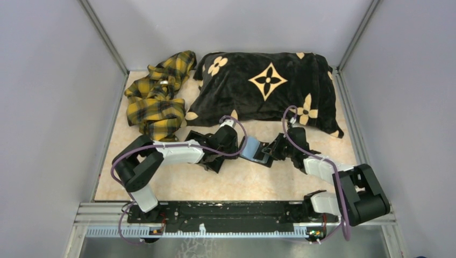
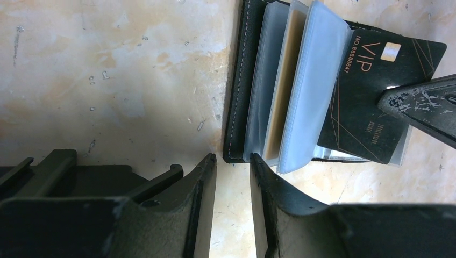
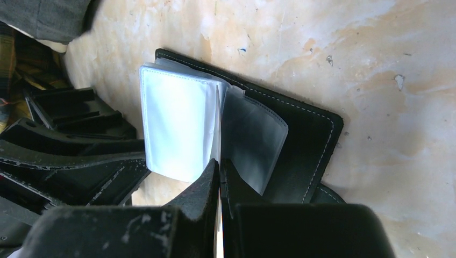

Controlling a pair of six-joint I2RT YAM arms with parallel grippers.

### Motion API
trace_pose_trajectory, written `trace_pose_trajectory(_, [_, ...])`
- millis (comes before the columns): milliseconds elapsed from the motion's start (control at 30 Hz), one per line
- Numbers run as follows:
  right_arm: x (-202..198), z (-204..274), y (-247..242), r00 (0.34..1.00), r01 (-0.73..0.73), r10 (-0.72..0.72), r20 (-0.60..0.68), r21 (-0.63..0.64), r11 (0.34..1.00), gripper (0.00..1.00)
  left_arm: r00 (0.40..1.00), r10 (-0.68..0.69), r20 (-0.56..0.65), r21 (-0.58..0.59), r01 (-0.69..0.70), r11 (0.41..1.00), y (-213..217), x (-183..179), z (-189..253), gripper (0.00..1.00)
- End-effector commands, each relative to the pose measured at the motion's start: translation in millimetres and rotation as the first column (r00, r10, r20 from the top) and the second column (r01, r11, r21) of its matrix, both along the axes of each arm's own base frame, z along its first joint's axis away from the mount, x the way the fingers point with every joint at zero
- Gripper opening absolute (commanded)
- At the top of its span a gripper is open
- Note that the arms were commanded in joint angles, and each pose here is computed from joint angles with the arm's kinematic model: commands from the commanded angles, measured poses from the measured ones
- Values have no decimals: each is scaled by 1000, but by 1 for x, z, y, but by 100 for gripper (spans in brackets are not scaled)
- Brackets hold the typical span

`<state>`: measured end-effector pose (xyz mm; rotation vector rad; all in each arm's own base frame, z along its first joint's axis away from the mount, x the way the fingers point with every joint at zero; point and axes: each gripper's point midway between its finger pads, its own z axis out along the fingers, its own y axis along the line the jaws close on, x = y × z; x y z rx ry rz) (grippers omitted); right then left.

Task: Put the credit cards into the card holder
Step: Insert the credit card into the card holder.

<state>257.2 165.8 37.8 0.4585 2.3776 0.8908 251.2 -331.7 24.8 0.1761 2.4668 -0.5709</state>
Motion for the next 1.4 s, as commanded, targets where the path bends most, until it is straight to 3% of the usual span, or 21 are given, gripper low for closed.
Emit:
trace_pose_trajectory(0, [-1,-1,7,999,-32,31,20,46,998,0,997,-2,-78,172,15,985,32,-18,-41,37])
trace_pose_trajectory(267, [1,10,19,996,-68,60,62,130,989,0,996,-7,-84,180,22,983,32,-19,-45,37])
trace_pose_trajectory(633, [-1,2,17,997,-59,51,60,137,989,0,996,-11,-86,207,29,978,36,-21,-49,37])
trace_pose_trajectory(1367, [6,-29,-5,999,35,-35,14,24,999,0,997,27,-73,316,-2,949,55,-18,-52,35])
